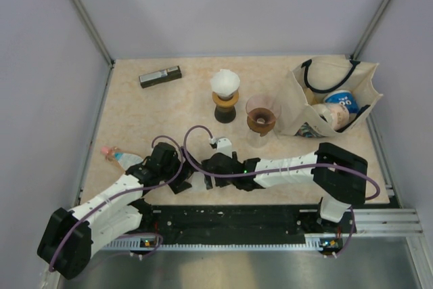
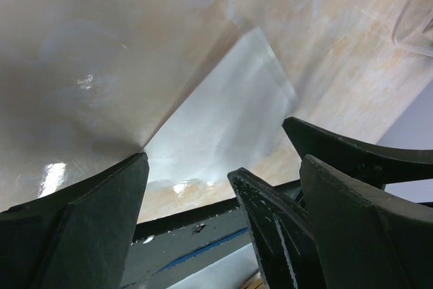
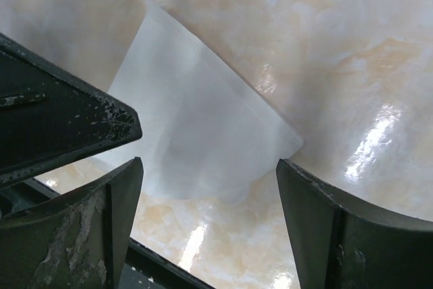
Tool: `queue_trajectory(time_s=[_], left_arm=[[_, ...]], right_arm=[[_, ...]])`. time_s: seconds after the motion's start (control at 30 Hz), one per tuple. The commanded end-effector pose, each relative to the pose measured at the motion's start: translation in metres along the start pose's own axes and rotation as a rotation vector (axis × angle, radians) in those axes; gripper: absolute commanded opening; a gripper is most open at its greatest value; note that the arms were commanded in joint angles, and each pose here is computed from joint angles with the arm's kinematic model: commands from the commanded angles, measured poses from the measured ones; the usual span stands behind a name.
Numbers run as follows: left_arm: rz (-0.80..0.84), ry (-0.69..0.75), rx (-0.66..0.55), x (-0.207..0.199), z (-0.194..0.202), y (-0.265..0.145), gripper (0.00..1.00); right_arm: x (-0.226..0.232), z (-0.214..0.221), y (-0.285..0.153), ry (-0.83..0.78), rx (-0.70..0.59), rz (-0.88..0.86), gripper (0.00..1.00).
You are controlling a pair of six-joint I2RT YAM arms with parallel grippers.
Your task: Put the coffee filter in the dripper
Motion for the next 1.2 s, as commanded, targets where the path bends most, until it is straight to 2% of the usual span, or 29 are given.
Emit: queue_trajectory(time_s=[0.0, 0.2, 0.57, 0.8, 1.17], left_arm=[[-0.021, 0.021, -0.004, 0.004, 0.000, 0.000, 0.99], [-0.030, 0.031, -0.001, 0.006, 0.001, 0.000, 0.99], [-0.020, 0.039, -0.007, 0.001, -0.001, -0.002, 0.99], [-0.012, 0.039, -0.004, -0.001, -0.001, -0.001, 0.99], [-0.013, 0.043, 0.003, 0.000, 0.000, -0.002, 0.99]], right_arm=[[0.007, -0.036, -0.012, 0.038, -0.124, 0.030, 0.81], [-0.012, -0.036, 0.006, -0.008, -0.096, 0.074, 0.83], [0.004, -0.021, 0.014, -0.036, -0.013, -0.025, 0.79], [0.023, -0.032, 0.001, -0.027, -0.037, -0.139, 0.76], [0.027, -0.050, -0.007, 0.034, -0.104, -0.129, 0.73]])
Point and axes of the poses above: each gripper's point midway between its finger pads, its own y axis out along the fingers, its own x axis along the line the jaws close on, z = x × y, the point moved 3 cm from there along -y, back along the fingers, and after that the axes turned 1 degree about y, right-handed, at the moved point
